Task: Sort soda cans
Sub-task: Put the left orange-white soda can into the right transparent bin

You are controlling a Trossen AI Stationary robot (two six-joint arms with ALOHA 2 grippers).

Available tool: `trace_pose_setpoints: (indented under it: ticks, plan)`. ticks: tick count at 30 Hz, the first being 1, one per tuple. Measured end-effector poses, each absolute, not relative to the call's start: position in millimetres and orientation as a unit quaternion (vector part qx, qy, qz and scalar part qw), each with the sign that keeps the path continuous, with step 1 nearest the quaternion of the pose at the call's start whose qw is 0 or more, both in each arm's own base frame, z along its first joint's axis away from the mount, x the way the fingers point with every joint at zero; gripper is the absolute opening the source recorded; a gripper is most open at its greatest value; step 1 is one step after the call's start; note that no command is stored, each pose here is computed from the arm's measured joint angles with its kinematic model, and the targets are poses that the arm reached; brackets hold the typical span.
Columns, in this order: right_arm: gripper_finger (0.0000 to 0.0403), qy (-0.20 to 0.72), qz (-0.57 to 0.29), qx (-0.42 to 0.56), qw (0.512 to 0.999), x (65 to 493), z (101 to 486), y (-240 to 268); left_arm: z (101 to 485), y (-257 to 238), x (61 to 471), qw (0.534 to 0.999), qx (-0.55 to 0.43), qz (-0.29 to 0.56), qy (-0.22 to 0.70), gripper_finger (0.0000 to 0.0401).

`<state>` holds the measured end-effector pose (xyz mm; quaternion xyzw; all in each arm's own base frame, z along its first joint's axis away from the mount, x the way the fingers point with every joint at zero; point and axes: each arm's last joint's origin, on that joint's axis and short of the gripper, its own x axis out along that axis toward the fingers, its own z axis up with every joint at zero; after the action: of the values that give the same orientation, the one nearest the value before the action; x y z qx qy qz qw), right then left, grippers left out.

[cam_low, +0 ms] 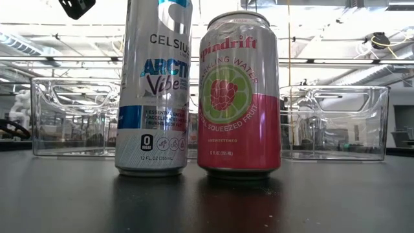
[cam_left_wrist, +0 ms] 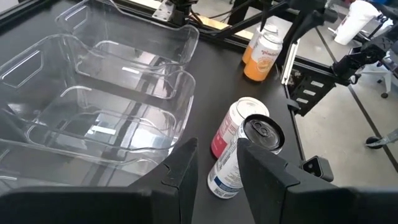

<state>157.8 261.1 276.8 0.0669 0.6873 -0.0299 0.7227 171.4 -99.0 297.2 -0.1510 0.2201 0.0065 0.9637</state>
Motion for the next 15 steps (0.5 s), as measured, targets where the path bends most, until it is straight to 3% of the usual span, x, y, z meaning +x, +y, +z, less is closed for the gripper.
trace_pose_setpoints:
  ticks: [15]
  plan:
    - [0.0400, 0.688, -0.063, 0.047, 0.722, 155, 260, 263, 297, -99, 172, 0.964, -0.151, 0.007, 0.220, 0.0121]
